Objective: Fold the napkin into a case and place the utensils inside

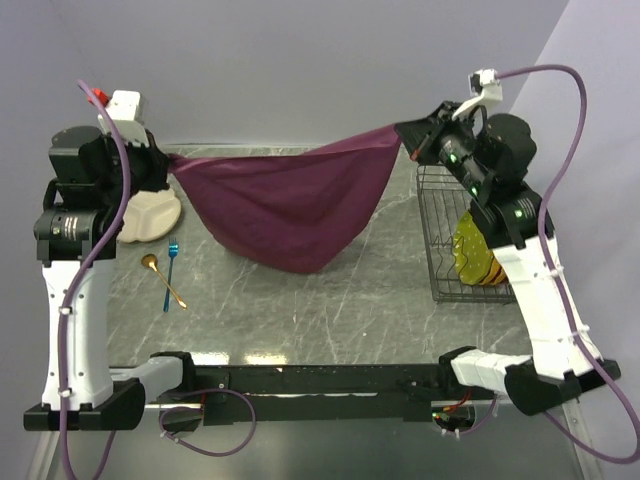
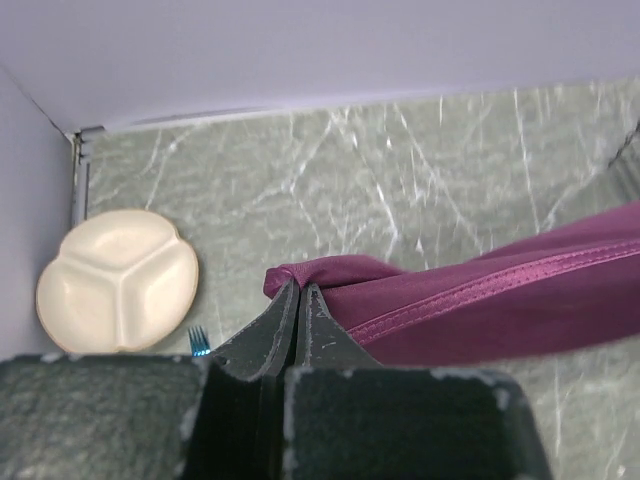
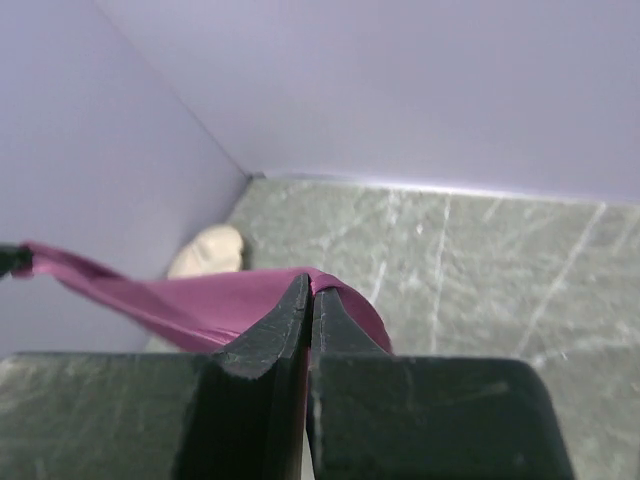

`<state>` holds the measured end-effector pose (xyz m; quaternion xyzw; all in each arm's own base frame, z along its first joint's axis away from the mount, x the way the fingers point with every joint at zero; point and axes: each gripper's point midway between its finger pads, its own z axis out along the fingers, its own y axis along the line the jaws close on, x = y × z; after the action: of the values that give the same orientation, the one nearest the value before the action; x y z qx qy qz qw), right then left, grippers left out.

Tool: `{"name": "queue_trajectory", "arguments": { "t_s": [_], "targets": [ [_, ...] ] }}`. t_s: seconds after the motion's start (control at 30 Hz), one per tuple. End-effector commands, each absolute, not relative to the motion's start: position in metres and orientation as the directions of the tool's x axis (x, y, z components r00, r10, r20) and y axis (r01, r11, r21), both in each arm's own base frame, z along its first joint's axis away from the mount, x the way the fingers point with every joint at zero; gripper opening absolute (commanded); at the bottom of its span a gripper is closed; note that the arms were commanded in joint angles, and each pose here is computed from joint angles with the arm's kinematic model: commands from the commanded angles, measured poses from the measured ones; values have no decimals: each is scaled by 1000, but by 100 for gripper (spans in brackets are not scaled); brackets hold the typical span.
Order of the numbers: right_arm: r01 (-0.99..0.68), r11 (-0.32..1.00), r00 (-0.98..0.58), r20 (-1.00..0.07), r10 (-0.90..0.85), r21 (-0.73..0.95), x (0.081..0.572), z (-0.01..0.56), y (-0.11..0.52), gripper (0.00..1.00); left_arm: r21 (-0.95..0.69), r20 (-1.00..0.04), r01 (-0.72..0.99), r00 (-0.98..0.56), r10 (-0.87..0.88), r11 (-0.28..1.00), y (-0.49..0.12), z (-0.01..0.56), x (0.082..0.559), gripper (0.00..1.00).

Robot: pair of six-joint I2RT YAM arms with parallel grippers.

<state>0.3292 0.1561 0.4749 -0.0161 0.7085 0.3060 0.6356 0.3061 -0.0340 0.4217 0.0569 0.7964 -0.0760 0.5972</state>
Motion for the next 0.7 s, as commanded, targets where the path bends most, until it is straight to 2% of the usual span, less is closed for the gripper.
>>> {"name": "queue_trajectory", "arguments": {
  "t_s": [0.0, 0.13, 0.17, 0.2, 0.27, 0.33, 0.37, 0.43, 0.47, 0.5, 0.67],
  "targets": [
    [-384, 793, -107, -876, 470, 472, 365, 512, 159, 0, -101, -988, 122, -126, -85, 987, -27, 475, 330, 1],
    [-360, 794, -29, -857, 515, 489, 404, 534, 161, 0, -141, -989, 119, -64, -134, 983, -29, 488, 385, 1],
    [-364, 793, 26, -845, 533, 489, 407, 556, 157, 0, -166, -986, 106, -27, -164, 980, -27, 501, 395, 1],
    [-358, 798, 23, -850, 526, 485, 427, 551, 163, 0, -177, -984, 103, 12, -180, 979, -26, 511, 407, 1],
    [-391, 800, 139, -830, 540, 455, 434, 591, 160, 0, -200, -977, 89, 58, -206, 976, -23, 523, 439, 1],
    [-399, 806, 207, -813, 544, 437, 459, 601, 162, 0, -202, -970, 94, 118, -212, 975, -22, 533, 471, 1],
    [-413, 813, 273, -796, 541, 411, 457, 624, 158, 0, -205, -958, 104, 182, -221, 973, -21, 556, 473, 1],
    [-390, 826, 330, -776, 537, 406, 481, 627, 155, 0, -194, -939, 131, 263, -223, 972, -23, 580, 492, 1],
    [-397, 831, 385, -751, 536, 390, 476, 647, 149, 0, -195, -931, 137, 284, -227, 971, -23, 586, 498, 1],
    [-378, 840, 395, -753, 526, 389, 491, 640, 148, 0, -191, -927, 141, 300, -226, 971, -23, 589, 504, 1],
    [-380, 844, 484, -695, 531, 380, 505, 650, 140, 0, -169, -905, 121, 374, -203, 978, -18, 599, 523, 1]
  ]
}}
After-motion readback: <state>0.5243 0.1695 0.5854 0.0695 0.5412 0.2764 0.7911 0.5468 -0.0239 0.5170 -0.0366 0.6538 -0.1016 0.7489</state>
